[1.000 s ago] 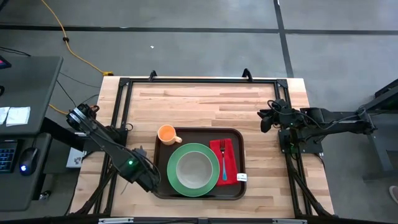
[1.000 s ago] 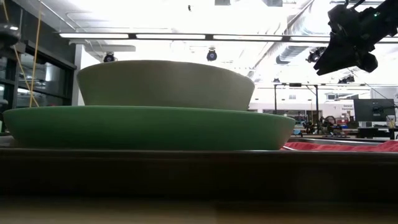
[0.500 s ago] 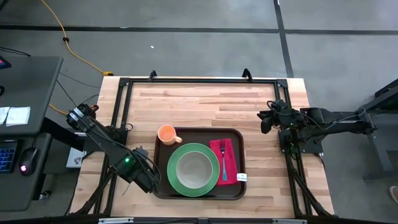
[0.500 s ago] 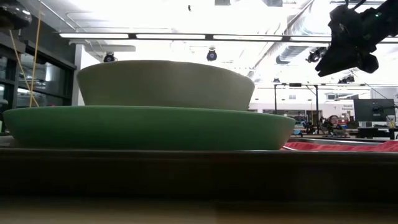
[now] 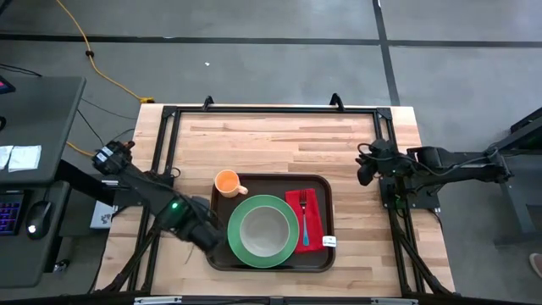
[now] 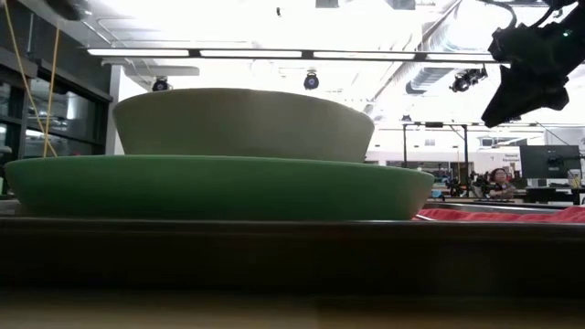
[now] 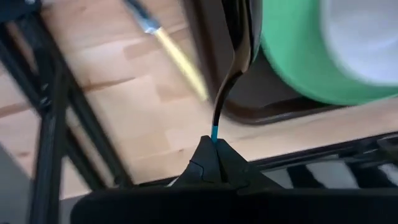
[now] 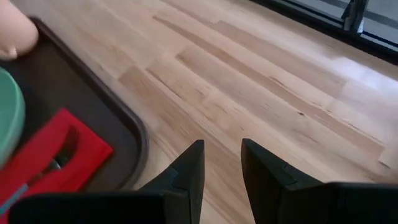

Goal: Set up tray
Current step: Put the blue spoon on the red table napkin to the left of the blue fork

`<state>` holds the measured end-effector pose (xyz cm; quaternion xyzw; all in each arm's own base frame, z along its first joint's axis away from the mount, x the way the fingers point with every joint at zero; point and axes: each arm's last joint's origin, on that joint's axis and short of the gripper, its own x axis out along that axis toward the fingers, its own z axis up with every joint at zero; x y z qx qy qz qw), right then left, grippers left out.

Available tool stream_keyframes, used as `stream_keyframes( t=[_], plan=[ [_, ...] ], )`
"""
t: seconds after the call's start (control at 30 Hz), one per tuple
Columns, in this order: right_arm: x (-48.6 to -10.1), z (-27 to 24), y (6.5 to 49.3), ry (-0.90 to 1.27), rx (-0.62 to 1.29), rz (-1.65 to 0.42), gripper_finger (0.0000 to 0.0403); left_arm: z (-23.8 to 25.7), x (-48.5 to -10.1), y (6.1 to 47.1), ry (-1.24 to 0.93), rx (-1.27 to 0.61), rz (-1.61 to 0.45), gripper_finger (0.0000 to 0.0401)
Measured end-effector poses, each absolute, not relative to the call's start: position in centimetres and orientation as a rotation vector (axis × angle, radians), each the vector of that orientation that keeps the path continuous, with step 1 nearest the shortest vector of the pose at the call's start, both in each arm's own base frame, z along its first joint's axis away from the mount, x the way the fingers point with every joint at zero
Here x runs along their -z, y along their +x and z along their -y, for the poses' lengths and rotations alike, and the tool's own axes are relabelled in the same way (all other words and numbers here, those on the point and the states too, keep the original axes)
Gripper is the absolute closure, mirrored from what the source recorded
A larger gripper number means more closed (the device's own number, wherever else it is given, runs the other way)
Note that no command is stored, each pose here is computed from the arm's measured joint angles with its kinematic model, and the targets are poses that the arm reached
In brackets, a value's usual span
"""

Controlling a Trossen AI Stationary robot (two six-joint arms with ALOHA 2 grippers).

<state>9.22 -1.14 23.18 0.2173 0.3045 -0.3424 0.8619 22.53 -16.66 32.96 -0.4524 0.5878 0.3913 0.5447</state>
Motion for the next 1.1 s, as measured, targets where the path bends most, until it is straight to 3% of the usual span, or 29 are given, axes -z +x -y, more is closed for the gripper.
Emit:
stream_keyframes(
  t=[1.1],
  plan=[
    [-23.2,1.2,9.2,0.438,0.728,-0.629,0.0318,9.7,-35.4,39.4,-1.046,-0.710,-1.117,0.0398]
  ],
)
